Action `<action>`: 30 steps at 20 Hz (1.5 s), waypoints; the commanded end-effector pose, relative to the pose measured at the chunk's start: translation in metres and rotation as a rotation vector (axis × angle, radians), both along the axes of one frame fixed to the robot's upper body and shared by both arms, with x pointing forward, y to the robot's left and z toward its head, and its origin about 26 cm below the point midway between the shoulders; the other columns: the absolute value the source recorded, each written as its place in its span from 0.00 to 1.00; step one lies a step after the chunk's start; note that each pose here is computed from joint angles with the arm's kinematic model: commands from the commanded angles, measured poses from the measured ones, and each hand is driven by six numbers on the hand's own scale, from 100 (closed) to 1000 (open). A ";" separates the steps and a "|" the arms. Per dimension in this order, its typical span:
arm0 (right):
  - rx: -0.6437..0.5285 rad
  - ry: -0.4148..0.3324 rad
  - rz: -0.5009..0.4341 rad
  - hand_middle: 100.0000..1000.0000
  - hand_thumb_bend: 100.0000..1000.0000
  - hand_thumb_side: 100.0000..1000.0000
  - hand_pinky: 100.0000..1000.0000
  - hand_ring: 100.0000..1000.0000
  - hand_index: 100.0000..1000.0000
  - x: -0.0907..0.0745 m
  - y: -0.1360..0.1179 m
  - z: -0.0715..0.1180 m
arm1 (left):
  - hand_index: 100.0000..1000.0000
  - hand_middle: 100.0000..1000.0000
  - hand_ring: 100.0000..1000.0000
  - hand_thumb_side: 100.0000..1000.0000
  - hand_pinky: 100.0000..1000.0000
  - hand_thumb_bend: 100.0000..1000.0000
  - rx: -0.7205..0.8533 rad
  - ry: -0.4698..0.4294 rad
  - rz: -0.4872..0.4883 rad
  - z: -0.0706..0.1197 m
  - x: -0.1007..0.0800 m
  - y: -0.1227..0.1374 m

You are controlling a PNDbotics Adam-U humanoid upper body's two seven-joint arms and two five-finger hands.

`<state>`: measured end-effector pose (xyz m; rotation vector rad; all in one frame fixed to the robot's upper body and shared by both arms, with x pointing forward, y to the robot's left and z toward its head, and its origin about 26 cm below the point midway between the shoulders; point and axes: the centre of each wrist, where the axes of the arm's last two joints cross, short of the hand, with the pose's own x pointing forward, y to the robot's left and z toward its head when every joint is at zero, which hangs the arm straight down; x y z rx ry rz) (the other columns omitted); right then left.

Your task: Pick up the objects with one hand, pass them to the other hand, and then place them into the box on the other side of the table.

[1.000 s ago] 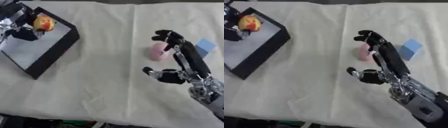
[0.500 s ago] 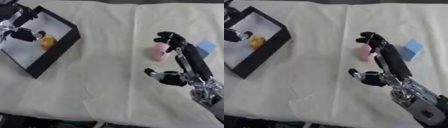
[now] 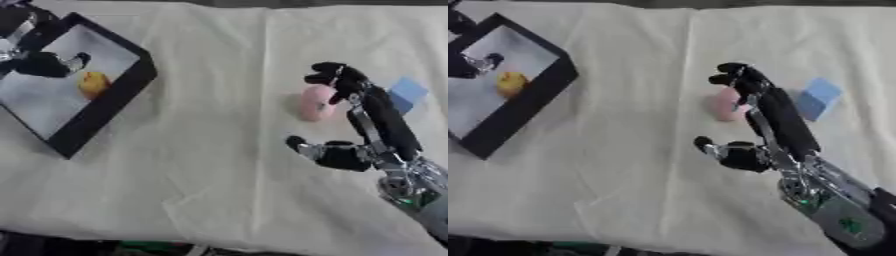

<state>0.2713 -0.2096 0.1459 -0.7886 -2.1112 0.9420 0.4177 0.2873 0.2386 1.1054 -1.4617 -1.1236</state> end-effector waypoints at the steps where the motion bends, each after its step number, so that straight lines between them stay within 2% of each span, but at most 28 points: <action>1: -0.007 -0.035 -0.011 0.81 0.64 0.00 0.49 0.80 0.77 0.001 -0.005 0.006 | 0.70 0.55 0.68 0.14 0.81 0.11 -0.049 -0.081 0.008 0.023 -0.008 0.004; 2: -0.008 -0.037 -0.014 0.81 0.64 0.00 0.49 0.80 0.77 0.001 -0.006 0.006 | 0.69 0.54 0.67 0.11 0.81 0.04 -0.067 -0.091 0.001 0.025 -0.011 0.003; 5: -0.019 -0.042 -0.033 0.80 0.63 0.00 0.49 0.80 0.77 0.000 -0.011 0.006 | 0.68 0.53 0.65 0.08 0.81 0.00 -0.135 -0.125 -0.025 0.037 -0.022 -0.002; 10: -0.027 -0.061 -0.068 0.79 0.63 0.01 0.50 0.79 0.76 0.001 -0.022 0.007 | 0.67 0.52 0.65 0.18 0.83 0.00 -0.209 -0.134 -0.038 0.045 -0.036 -0.004; 15: -0.045 -0.068 -0.123 0.78 0.63 0.02 0.51 0.78 0.75 -0.001 -0.033 0.004 | 0.67 0.52 0.64 0.23 0.83 0.00 -0.239 -0.108 -0.015 0.037 -0.042 0.006; 20: -0.039 -0.077 -0.203 0.75 0.63 0.03 0.49 0.76 0.73 -0.003 -0.046 0.003 | 0.70 0.53 0.64 0.34 0.84 0.00 -0.286 -0.101 0.005 0.033 -0.047 0.018; 21: -0.029 -0.077 -0.222 0.75 0.63 0.03 0.48 0.76 0.73 -0.003 -0.049 0.004 | 0.71 0.53 0.63 0.39 0.85 0.00 -0.304 -0.104 0.005 0.032 -0.049 0.019; 24: 0.010 -0.073 -0.272 0.75 0.63 0.03 0.46 0.76 0.72 -0.001 -0.059 0.010 | 0.72 0.53 0.62 0.48 0.86 0.00 -0.381 -0.127 -0.026 0.031 -0.055 0.020; 30: 0.093 -0.065 -0.345 0.78 0.63 0.02 0.46 0.77 0.74 0.005 -0.083 0.036 | 0.71 0.51 0.61 0.55 0.87 0.00 -0.517 -0.198 -0.113 0.029 -0.065 0.011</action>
